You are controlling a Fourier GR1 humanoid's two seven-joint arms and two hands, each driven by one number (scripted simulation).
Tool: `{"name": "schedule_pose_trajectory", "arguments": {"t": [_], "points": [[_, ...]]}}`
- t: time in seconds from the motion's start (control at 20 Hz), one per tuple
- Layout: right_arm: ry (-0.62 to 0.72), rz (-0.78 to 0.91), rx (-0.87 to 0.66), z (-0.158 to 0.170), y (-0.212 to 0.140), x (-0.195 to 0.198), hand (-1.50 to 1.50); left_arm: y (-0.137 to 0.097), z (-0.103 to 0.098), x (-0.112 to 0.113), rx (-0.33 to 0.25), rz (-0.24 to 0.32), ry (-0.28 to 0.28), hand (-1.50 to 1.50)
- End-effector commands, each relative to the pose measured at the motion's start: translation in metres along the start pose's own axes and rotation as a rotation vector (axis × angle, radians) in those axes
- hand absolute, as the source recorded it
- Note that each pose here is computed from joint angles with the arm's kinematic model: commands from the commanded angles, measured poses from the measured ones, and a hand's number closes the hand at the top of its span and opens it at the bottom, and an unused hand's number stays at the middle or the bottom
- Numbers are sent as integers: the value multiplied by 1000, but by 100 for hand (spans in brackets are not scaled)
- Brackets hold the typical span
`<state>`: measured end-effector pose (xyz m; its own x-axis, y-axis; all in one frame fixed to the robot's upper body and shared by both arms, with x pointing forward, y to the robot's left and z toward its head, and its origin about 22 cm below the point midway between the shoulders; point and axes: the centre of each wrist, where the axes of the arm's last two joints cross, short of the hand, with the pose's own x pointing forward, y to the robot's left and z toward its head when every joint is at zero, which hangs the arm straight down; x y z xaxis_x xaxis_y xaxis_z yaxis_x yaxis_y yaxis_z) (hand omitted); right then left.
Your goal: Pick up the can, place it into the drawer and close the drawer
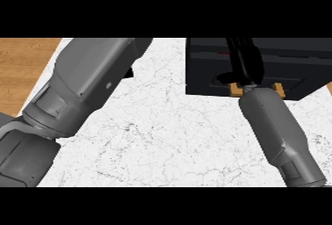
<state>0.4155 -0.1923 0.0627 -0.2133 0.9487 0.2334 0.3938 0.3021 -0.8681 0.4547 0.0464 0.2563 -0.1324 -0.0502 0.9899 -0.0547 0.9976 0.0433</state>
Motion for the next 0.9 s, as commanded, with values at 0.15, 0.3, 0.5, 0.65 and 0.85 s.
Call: {"name": "schedule_pose_trajectory", "arguments": {"t": [0.15, 0.3, 0.5, 0.65, 0.85], "points": [[17, 21, -80, -33, 0, 9, -150, 33, -3, -10, 17, -10, 10, -150], [5, 54, -98, -49, -14, 3, -150, 36, 0, -14, 5, -8, 17, -150], [2, 60, -98, -63, -13, 29, -150, 48, 1, -4, -16, -4, 9, -150], [6, 36, -129, -75, -30, 20, -150, 40, 7, -4, -34, -8, 13, -150], [23, -26, -143, -82, -34, 28, -150, 58, 11, -19, -25, 2, 31, -150]]}}
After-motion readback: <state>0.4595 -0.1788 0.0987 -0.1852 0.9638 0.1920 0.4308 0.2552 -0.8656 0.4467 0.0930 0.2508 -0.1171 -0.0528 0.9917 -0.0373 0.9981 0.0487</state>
